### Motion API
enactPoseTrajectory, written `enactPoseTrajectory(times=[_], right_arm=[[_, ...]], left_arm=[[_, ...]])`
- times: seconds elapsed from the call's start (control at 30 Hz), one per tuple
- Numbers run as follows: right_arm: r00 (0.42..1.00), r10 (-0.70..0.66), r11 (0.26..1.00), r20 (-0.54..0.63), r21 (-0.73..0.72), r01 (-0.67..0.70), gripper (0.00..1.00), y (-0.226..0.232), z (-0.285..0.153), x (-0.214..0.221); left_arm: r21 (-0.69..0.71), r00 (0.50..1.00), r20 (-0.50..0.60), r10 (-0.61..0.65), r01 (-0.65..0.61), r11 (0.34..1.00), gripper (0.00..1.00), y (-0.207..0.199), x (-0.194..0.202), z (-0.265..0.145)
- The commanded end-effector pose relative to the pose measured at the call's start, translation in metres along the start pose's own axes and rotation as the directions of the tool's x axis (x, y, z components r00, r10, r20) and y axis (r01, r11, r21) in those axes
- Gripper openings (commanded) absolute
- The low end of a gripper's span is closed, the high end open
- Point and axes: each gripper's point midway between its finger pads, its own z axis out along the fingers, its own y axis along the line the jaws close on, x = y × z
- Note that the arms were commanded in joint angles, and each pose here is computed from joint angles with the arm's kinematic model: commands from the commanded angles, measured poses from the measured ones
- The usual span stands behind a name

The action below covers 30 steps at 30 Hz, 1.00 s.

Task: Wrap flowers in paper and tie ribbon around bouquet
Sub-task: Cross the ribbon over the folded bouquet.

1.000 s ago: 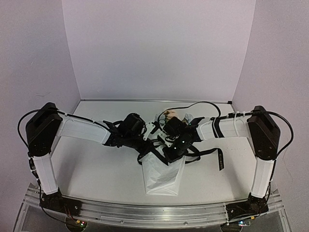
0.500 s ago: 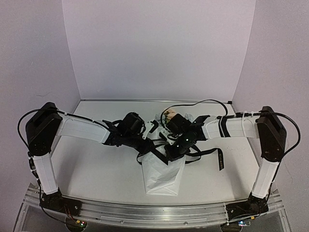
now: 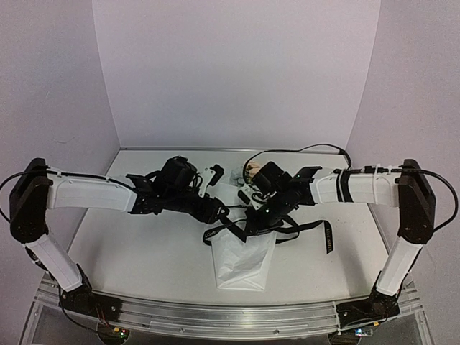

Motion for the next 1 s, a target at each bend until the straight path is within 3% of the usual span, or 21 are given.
enactPoseTrajectory(times=[0.0, 0.27, 0.5, 0.73, 0.97], right_arm=[[0.998, 0.064, 0.992, -0.015, -0.112, -0.065, 0.00, 0.030, -0.023, -0.005], [0.984, 0.168, 0.967, -0.066, -0.182, -0.177, 0.00, 0.053, -0.040, -0.015], [0.970, 0.221, 0.951, -0.100, -0.199, -0.237, 0.00, 0.065, -0.049, -0.022], [0.966, 0.234, 0.945, -0.108, -0.207, -0.252, 0.00, 0.069, -0.053, -0.024], [0.966, 0.238, 0.945, -0.103, -0.205, -0.255, 0.00, 0.069, -0.054, -0.026]], left_arm=[[0.034, 0.999, 0.031, 0.018, -0.019, 0.999, 0.64, -0.010, 0.009, -0.024], [-0.009, 0.965, 0.101, 0.243, -0.243, 0.970, 0.65, -0.043, 0.032, -0.031], [-0.094, 0.873, 0.215, 0.437, -0.427, 0.899, 0.67, -0.053, 0.028, -0.032], [-0.190, 0.814, 0.288, 0.504, -0.468, 0.863, 0.67, -0.049, 0.008, -0.034], [-0.137, 0.787, 0.305, 0.536, -0.520, 0.843, 0.65, -0.065, 0.004, -0.022]])
